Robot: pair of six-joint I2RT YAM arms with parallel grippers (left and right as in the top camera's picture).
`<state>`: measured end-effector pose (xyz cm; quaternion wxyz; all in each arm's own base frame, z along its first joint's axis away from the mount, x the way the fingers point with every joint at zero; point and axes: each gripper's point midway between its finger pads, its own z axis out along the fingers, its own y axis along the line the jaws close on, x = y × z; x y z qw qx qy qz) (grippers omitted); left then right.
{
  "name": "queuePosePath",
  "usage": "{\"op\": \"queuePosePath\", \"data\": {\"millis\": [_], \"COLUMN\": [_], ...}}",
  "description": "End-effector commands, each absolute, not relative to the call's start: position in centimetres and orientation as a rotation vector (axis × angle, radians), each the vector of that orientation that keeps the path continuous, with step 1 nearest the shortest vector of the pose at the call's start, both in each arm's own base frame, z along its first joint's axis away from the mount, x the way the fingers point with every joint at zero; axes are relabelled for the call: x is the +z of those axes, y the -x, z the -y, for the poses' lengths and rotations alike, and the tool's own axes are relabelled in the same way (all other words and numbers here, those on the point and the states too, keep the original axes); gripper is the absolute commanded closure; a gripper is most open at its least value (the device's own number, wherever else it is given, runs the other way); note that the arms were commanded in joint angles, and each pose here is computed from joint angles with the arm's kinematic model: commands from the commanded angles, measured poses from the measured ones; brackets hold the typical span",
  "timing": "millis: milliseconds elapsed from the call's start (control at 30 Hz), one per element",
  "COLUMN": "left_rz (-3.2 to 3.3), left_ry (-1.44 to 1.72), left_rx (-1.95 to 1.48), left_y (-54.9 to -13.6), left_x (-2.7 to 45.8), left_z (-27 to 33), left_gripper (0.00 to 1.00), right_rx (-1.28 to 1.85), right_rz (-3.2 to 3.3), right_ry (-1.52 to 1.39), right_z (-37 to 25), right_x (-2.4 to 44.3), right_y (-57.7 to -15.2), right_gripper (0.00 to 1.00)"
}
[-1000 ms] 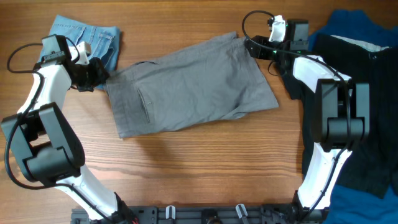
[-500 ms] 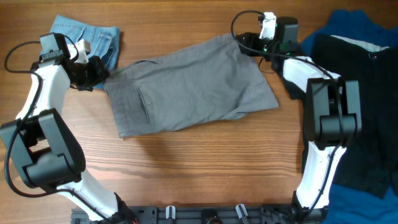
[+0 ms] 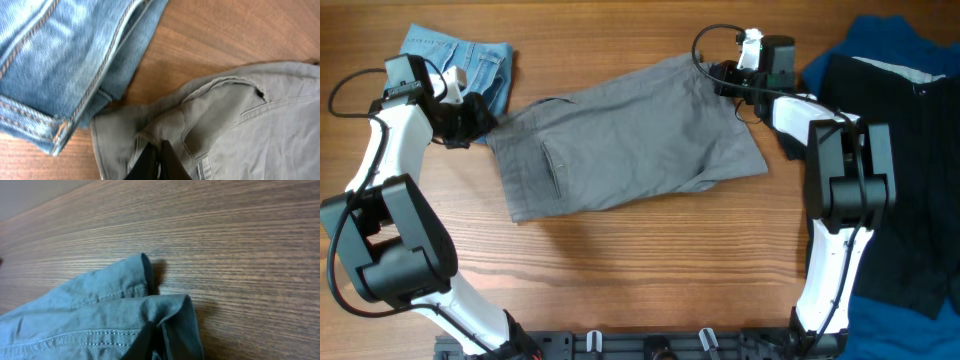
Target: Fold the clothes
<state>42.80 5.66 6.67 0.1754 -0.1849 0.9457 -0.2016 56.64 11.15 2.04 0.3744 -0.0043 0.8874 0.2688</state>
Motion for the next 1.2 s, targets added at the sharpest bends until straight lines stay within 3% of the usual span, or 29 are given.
{"op": "queuePosePath", "data": {"millis": [0, 133, 367, 400, 433, 467, 500, 533, 600, 667, 833, 1000, 1167], "left_rz": [-2.66, -2.654, -2.7, -2.699, -2.699, -2.7, -2.702, -2.709, -2.726, -2.729, -2.68, -2.575, -2.615], "left_ry": [0.51, 0.541, 0.619, 0.618, 0.616, 0.615, 0.615, 0.618, 0.624, 0.615, 0.515, 0.397, 0.366], "left_rx": [-0.578, -0.536, -0.261, -0.261, -0.261, -0.261, -0.262, -0.263, -0.28, -0.34, -0.432, -0.393, -0.403], "left_y": [-42.4, -41.5, -40.3, -40.4, -40.4, -40.4, -40.3, -40.2, -39.8, -39.6, -39.5, -38.0, -35.3], "left_x": [8.7, 10.1, 9.1, 9.1, 9.1, 9.1, 9.1, 9.0, 8.9, 9.1, 12.0, 18.3, 19.8], "left_z": [-5.5, -6.5, -10.0, -10.0, -10.0, -9.9, -9.9, -9.9, -9.6, -8.8, -7.1, -5.4, -3.4], "left_gripper": [0.96, 0.96, 0.93, 0.85, 0.67, 0.45, 0.35, 0.35, 0.55, 0.66, 0.66, 0.67, 0.87], "right_rx": [0.84, 0.904, 0.951, 0.951, 0.953, 0.96, 0.97, 0.98, 1.012, 1.042, 1.053, 0.983, 0.616], "right_rz": [-2.188, -2.125, -2.066, -2.067, -2.072, -2.085, -2.104, -2.128, -2.172, -2.185, -2.186, -2.296, -2.6], "right_ry": [0.046, 0.102, 0.141, 0.14, 0.138, 0.127, 0.109, 0.101, 0.143, 0.149, 0.164, 0.126, -0.154], "right_z": [-11.0, -11.3, -12.2, -12.2, -12.3, -12.3, -12.3, -12.3, -12.9, -13.3, -13.7, -12.8, -7.3], "right_x": [5.9, 9.3, 10.9, 10.9, 10.8, 10.6, 10.2, 9.8, 9.0, 9.1, 11.5, 15.5, 14.5], "right_y": [-57.2, -56.9, -57.0, -57.0, -57.0, -56.8, -56.7, -56.3, -55.1, -54.6, -53.7, -50.1, -44.6], "right_gripper": [0.96, 0.96, 0.96, 0.87, 0.44, 0.13, 0.13, 0.14, 0.2, 0.21, 0.2, 0.21, 0.27]}}
